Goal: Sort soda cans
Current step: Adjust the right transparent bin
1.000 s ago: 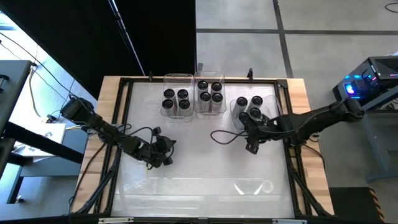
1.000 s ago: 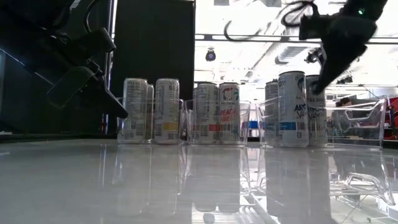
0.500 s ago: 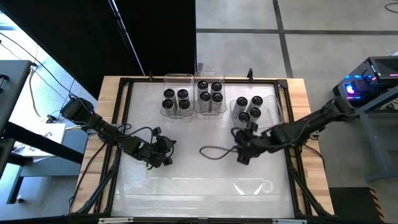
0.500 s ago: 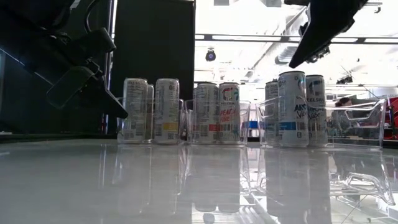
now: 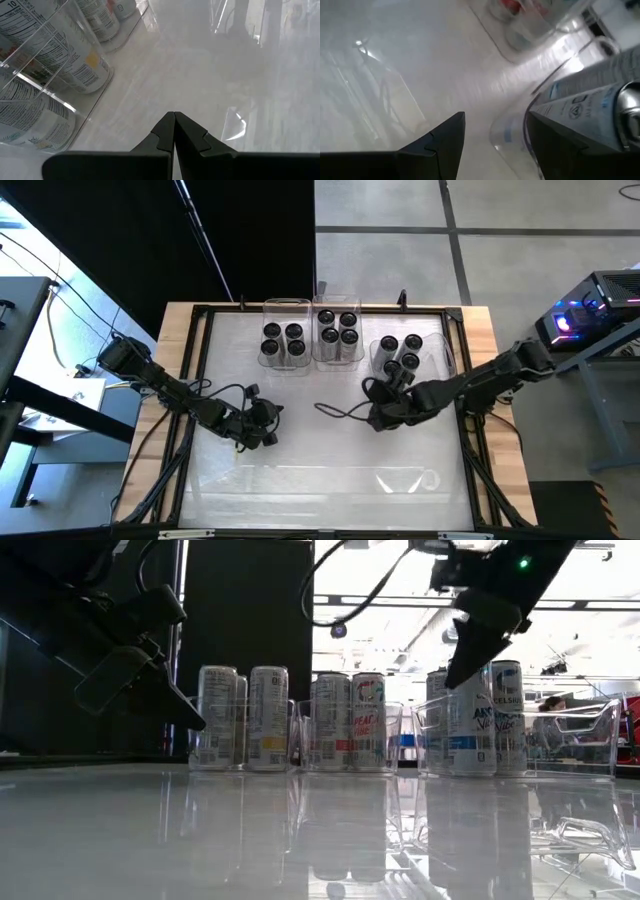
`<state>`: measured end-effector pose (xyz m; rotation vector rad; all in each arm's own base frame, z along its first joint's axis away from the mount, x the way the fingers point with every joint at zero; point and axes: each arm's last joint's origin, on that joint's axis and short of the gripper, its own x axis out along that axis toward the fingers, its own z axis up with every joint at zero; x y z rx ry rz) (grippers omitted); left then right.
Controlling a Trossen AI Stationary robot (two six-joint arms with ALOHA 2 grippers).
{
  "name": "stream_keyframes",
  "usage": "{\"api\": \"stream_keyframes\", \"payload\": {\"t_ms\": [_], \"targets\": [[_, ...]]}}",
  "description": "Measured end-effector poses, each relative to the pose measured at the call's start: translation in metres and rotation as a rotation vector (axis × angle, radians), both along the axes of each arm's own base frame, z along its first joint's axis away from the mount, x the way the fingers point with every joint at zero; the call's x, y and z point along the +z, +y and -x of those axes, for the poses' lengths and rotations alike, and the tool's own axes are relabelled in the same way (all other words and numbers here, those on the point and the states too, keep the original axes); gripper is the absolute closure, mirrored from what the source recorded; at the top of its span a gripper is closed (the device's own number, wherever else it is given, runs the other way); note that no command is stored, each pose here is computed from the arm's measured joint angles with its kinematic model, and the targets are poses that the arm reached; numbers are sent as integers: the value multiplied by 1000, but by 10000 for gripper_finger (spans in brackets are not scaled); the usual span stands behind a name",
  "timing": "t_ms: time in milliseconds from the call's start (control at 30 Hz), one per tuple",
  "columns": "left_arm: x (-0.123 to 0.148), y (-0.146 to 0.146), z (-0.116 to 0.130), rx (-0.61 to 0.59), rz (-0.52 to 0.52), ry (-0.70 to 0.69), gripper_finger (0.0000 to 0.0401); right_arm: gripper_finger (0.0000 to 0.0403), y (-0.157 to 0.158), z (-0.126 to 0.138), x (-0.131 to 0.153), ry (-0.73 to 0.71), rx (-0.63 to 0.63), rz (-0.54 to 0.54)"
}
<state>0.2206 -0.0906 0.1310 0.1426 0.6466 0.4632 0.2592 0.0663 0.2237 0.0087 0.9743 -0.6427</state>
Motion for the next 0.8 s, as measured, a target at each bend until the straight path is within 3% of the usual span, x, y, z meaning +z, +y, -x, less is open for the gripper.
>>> {"api": "stream_keyframes", "payload": {"t_ms": [200,367,567,800], "targets": [[0,0,0,0,0,0,401,195,-14,-3,-10,42,-118,-28],[0,0,0,0,0,0,401,203,-18,-4,-12,55,-138,-53],[0,0,0,2,-2,-1,401,260,-22,-6,-12,51,-140,-64],[0,0,0,2,-3,-2,401,344,-24,-12,-11,57,-47,-95]]}}
